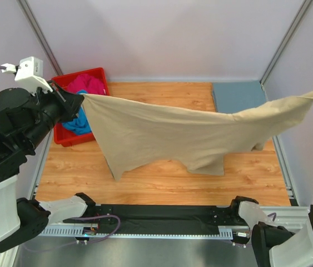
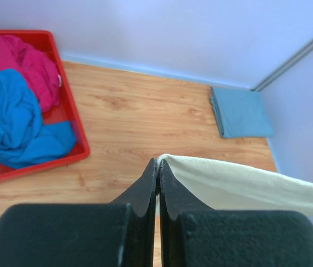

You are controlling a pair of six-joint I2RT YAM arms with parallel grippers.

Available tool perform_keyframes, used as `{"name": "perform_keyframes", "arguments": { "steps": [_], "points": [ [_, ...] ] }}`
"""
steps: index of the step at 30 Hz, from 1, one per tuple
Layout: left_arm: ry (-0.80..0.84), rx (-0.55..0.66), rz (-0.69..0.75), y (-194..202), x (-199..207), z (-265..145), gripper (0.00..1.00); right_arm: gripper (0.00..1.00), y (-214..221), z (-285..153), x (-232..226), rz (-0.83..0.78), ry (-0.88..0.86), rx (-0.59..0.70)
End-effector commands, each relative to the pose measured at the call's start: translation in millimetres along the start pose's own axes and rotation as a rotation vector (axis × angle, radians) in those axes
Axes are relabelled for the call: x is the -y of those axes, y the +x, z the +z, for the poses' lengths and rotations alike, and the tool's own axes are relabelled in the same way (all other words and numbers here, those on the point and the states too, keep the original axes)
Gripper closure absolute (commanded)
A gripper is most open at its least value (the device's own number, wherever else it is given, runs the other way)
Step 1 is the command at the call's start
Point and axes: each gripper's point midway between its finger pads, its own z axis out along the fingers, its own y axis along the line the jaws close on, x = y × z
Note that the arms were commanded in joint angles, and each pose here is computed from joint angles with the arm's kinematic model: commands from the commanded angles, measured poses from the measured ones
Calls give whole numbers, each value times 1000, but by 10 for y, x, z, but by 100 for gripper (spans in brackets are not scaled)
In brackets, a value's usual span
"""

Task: Fold and stack the t-shirts
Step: Flatten the tshirt out

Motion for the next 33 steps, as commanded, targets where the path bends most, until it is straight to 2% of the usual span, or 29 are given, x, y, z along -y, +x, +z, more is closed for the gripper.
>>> {"name": "perform_keyframes", "arguments": {
  "steps": [1, 3, 5, 7, 8, 10, 12, 14, 17, 20, 24, 30, 33],
  "points": [
    [99, -11, 19, 15, 233, 134, 100, 100, 279, 394, 175, -16, 73, -74],
    [48, -9, 56, 8, 213, 328, 100, 100, 398, 546, 162, -44, 56, -117],
    [-2, 7, 90, -57, 216, 532, 100, 100, 600, 877, 161, -88, 36, -180],
    [-86, 37, 91, -128, 140, 683, 100, 100, 615, 1062, 87, -116, 13, -188],
    [-119, 26, 81, -117, 154, 844, 100, 100, 818, 1339, 231, -138, 58, -238],
    [-154, -4, 50, -68, 119, 1046, 100, 100, 882, 1510, 238, -141, 56, -247],
    [-110, -84, -8, 102, 216, 1334, 100, 100, 991, 1746, 253, -144, 37, -252],
    [-107, -115, -38, 143, 188, 1578, 100, 100, 1041, 1928, 270, -134, 24, -242],
    [-91, -75, -52, -4, 213, 1754, 100, 100, 985, 2090, 287, -118, 25, -204],
    [-49, -9, -59, -219, 292, 1758, 100, 100, 942, 2231, 253, -82, -18, -203],
    [11, 43, -65, -375, 384, 1585, 100, 100, 650, 2190, 160, -59, -65, -145],
    [100, 23, -111, -301, 480, 1182, 100, 100, 148, 1731, 60, -80, -62, -28],
    [161, 21, -49, -236, 635, 918, 100, 100, -91, 1409, 46, -117, -8, 66]
  ]
}}
